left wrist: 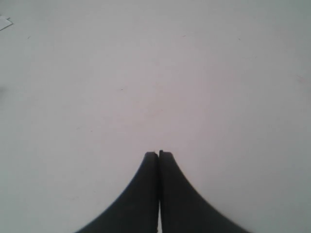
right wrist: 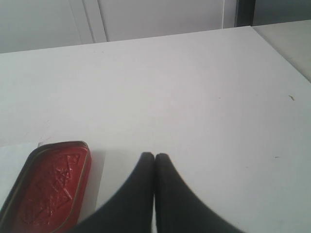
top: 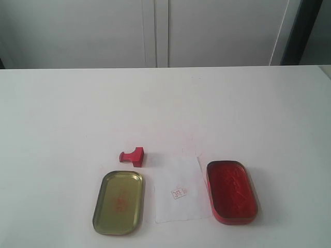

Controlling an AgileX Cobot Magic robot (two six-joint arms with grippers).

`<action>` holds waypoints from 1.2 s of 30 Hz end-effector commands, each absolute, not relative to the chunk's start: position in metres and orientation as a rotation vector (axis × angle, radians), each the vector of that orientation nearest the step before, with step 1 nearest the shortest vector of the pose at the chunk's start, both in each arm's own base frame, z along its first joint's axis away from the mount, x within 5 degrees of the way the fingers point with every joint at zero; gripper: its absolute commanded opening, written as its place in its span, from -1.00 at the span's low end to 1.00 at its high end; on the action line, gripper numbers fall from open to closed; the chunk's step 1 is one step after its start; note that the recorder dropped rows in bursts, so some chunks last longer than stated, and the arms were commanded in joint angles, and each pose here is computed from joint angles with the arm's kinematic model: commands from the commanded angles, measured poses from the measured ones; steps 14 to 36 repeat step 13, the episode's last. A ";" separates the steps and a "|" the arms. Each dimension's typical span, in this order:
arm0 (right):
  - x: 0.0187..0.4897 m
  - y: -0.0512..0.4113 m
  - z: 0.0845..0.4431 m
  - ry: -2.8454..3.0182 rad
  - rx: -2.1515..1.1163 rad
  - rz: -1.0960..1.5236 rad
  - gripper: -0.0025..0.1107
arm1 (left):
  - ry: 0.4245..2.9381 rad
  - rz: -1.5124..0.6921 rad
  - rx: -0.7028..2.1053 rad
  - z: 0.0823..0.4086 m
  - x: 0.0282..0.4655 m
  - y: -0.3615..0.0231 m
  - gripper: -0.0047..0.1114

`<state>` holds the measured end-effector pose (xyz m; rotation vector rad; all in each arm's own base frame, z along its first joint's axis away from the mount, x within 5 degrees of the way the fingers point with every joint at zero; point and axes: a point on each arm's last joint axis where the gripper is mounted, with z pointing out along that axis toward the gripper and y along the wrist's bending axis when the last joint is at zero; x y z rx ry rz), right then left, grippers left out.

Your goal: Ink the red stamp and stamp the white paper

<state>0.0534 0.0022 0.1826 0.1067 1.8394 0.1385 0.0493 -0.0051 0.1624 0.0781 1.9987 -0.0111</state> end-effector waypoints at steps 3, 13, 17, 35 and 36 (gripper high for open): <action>0.054 0.002 0.182 1.822 0.126 0.148 -0.96 | 1.997 -0.017 0.067 0.161 0.049 -0.005 -0.92; 0.054 0.002 0.182 1.822 0.123 0.146 -0.96 | 1.997 -0.017 0.067 0.161 0.049 -0.005 -0.92; 0.054 0.002 0.182 1.822 0.123 0.146 -0.96 | 1.997 -0.017 0.067 0.161 0.049 -0.005 -0.92; 0.054 0.002 0.182 1.822 0.123 0.146 -0.96 | 1.997 -0.017 0.067 0.161 0.049 -0.005 -0.92; 0.054 0.002 0.182 1.822 0.123 0.146 -0.96 | 1.997 -0.017 0.067 0.161 0.049 -0.005 -0.92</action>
